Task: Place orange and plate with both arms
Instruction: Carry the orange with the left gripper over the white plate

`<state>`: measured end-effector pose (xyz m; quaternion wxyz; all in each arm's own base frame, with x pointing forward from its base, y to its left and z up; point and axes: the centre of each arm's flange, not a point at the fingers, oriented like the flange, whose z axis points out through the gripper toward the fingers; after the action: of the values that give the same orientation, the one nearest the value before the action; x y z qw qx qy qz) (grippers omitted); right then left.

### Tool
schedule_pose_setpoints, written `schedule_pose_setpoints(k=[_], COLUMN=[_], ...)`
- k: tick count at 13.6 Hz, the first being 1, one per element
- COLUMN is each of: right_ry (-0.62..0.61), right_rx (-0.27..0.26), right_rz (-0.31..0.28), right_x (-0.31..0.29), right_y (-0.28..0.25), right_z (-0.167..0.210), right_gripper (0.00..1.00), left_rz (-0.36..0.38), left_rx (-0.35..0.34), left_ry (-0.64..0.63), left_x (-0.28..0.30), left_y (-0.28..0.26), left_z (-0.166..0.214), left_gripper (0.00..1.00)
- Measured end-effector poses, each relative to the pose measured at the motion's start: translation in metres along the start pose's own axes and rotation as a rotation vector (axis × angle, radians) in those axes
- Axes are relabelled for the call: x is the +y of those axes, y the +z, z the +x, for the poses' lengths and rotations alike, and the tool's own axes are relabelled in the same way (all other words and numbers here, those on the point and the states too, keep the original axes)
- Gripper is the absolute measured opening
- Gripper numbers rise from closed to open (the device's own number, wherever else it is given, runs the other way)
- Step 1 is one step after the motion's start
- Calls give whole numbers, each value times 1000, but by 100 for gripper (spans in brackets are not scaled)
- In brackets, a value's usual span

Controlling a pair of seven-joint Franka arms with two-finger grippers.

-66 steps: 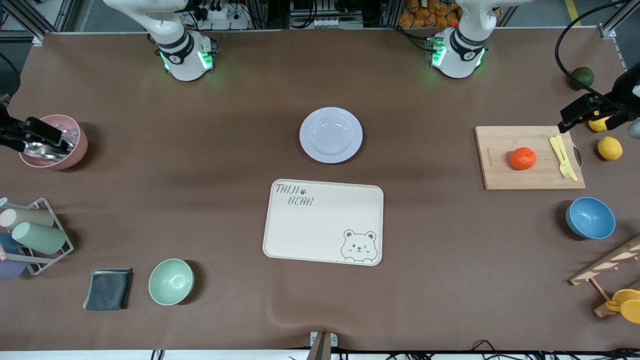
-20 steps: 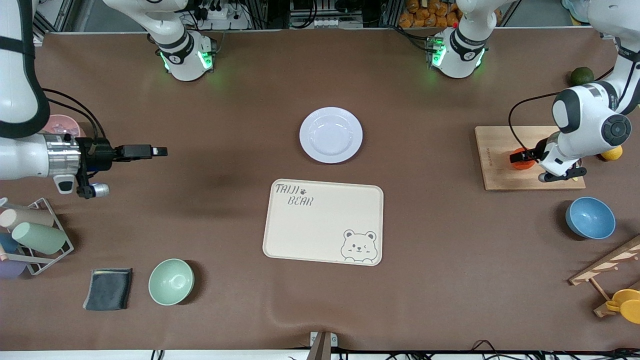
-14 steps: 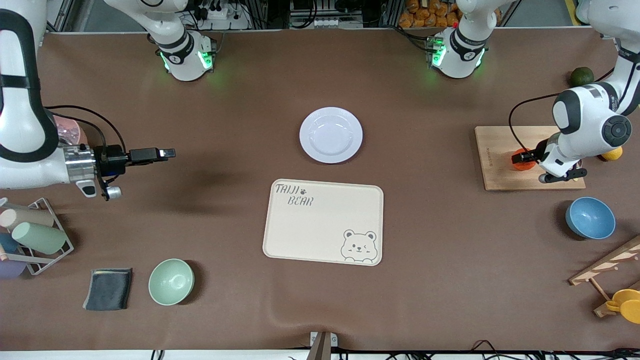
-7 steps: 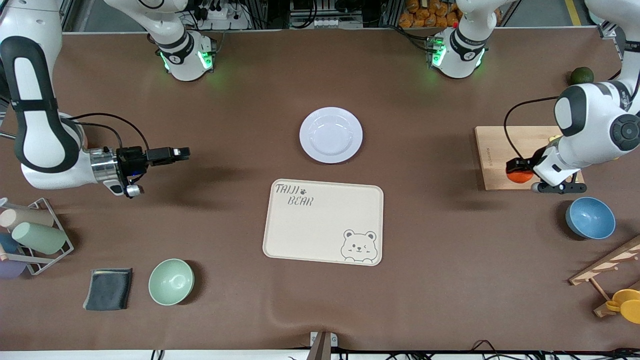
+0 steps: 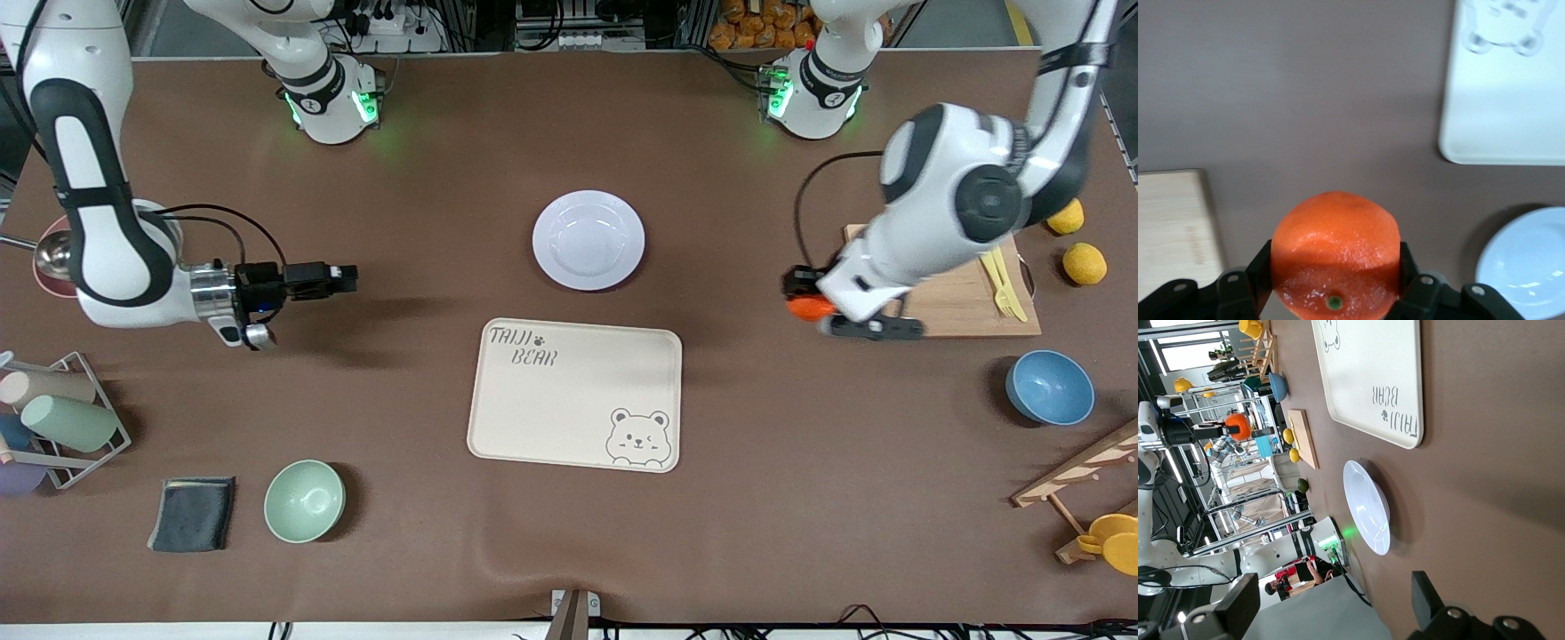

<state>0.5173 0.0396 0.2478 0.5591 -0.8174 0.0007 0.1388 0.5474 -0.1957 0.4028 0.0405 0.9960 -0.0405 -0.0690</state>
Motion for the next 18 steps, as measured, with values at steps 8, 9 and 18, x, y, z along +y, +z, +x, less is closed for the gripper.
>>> schedule_pose_setpoints(k=[8,9,18], right_ry=[-38,-40,-53], right_rx=[60,62,113], right_rz=[15,15,-25], right_x=[15,16,11], right_y=[72,76,137], right_z=[-9,-10,-13], right_gripper=[100,100,100], left_rz=[38,46,46], left_rx=[-167,-179,-140], left_ry=[-142,-166,-360], left_x=[203,219,281], left_y=[112,124,209], left_z=[-77,-87,-127], left_gripper=[74,74,74])
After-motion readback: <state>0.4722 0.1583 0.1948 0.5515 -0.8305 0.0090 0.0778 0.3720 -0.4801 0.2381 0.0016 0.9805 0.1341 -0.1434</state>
